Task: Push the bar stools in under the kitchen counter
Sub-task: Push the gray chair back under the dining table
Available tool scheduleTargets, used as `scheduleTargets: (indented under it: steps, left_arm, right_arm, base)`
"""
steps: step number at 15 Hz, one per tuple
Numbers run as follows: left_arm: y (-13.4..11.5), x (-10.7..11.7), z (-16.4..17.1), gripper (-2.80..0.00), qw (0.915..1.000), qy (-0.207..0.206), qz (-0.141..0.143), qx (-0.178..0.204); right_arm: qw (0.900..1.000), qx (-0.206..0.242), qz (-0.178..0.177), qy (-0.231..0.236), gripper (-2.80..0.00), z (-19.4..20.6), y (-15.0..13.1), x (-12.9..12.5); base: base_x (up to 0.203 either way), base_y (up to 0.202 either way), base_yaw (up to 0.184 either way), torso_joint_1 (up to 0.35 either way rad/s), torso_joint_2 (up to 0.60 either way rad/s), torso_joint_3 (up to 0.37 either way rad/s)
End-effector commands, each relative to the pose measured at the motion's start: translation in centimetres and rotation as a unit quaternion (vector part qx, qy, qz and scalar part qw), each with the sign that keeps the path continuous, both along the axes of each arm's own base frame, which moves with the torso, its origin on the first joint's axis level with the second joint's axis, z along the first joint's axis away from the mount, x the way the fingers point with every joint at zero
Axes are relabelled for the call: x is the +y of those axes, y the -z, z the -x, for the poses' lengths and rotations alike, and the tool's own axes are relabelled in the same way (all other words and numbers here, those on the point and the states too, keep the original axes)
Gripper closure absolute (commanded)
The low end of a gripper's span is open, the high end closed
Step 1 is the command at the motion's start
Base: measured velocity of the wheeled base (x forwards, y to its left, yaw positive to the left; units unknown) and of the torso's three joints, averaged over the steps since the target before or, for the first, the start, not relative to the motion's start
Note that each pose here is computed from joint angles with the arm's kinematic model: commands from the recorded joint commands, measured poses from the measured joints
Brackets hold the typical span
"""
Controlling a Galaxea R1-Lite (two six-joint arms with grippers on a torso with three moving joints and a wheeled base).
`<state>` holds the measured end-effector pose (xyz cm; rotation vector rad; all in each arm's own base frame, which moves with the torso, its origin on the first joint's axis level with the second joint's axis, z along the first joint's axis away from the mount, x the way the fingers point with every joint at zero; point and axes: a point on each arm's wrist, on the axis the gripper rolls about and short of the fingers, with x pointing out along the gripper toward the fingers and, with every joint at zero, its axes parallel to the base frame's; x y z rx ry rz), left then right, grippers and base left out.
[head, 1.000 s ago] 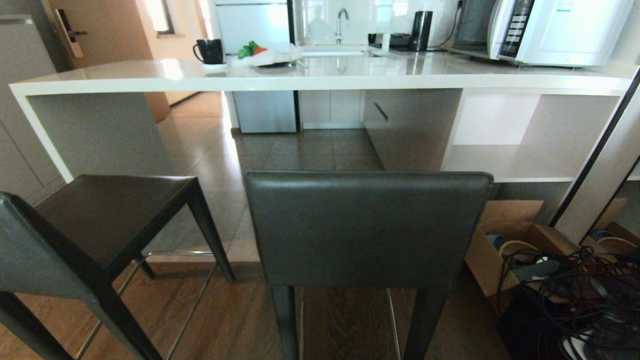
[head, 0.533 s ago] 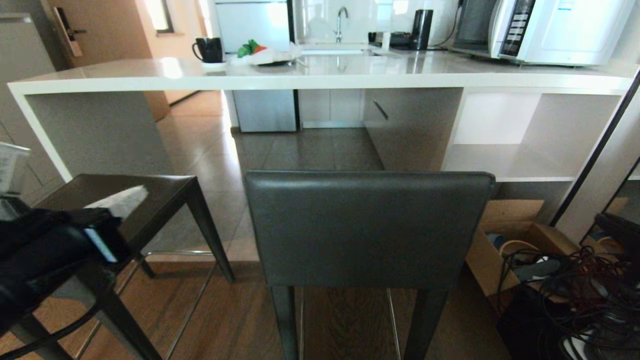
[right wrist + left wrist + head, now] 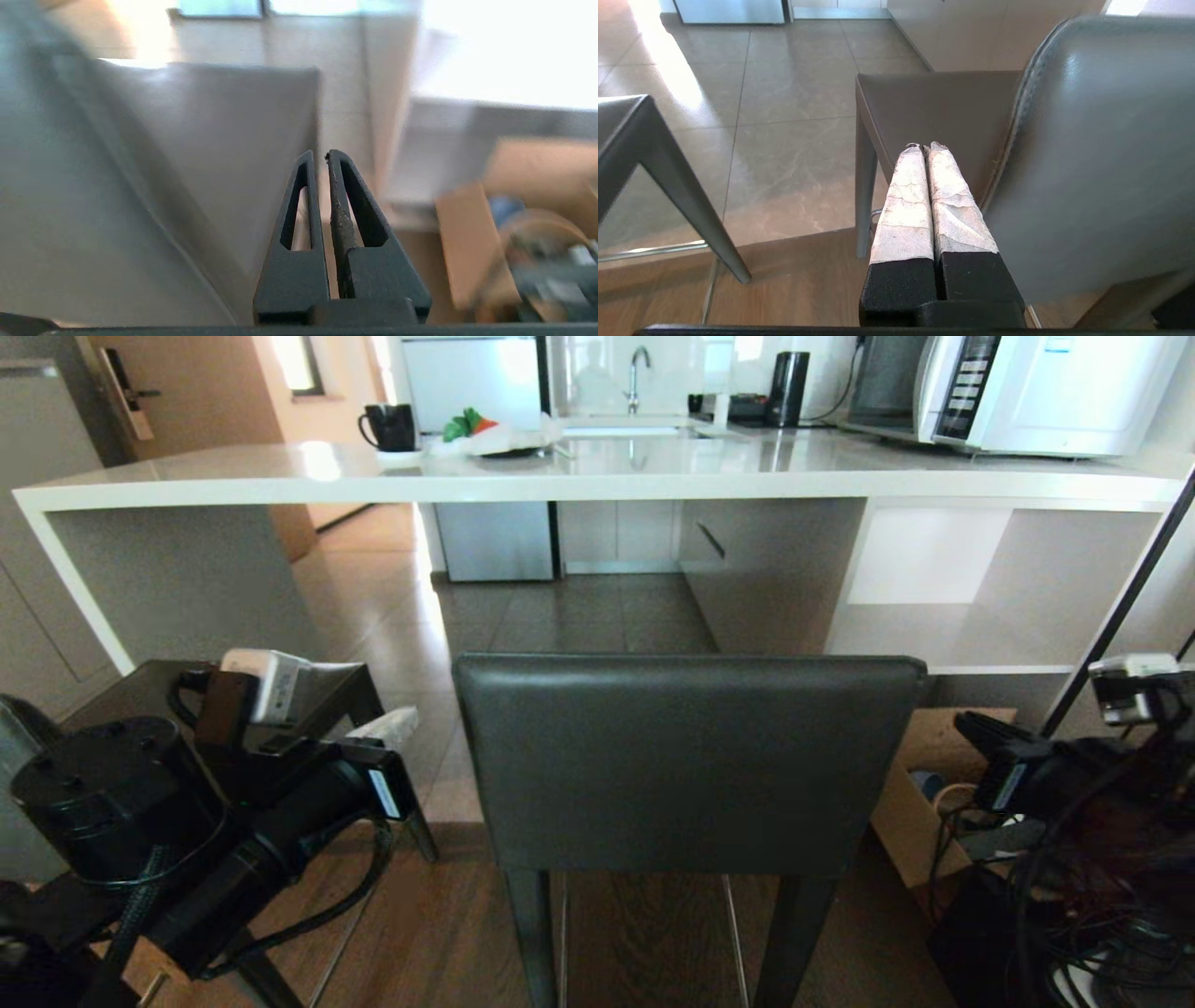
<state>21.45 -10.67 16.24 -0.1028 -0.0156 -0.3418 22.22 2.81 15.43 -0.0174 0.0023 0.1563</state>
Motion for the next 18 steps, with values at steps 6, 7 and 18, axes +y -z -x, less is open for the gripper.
scheduleTargets:
  steps: [6,7,18]
  left_arm:
    - [2.1,-2.2,-0.9,0.0,0.9992,0.019,-0.018,0.031]
    - [2.1,-2.3,-1.1,0.0,0.9993,0.015,-0.017,0.03]
    - [3.3,-3.8,-3.3,0.0,0.999,0.002,-0.024,0.039]
  right_arm:
    - [0.999,-0.012,0.02,-0.023,0.0,-3.4,1.1,3.0]
    - [0.999,-0.015,0.019,-0.024,0.0,-3.6,1.0,3.1]
    - [0.999,-0.007,0.022,-0.04,0.0,-2.1,1.6,4.2]
  base:
    - [0.0,0.0,0.0,0.0,0.0,0.0]
    - [0.0,0.0,0.0,0.0,0.0,0.0]
    - [0.0,0.0,0.0,0.0,0.0,0.0]
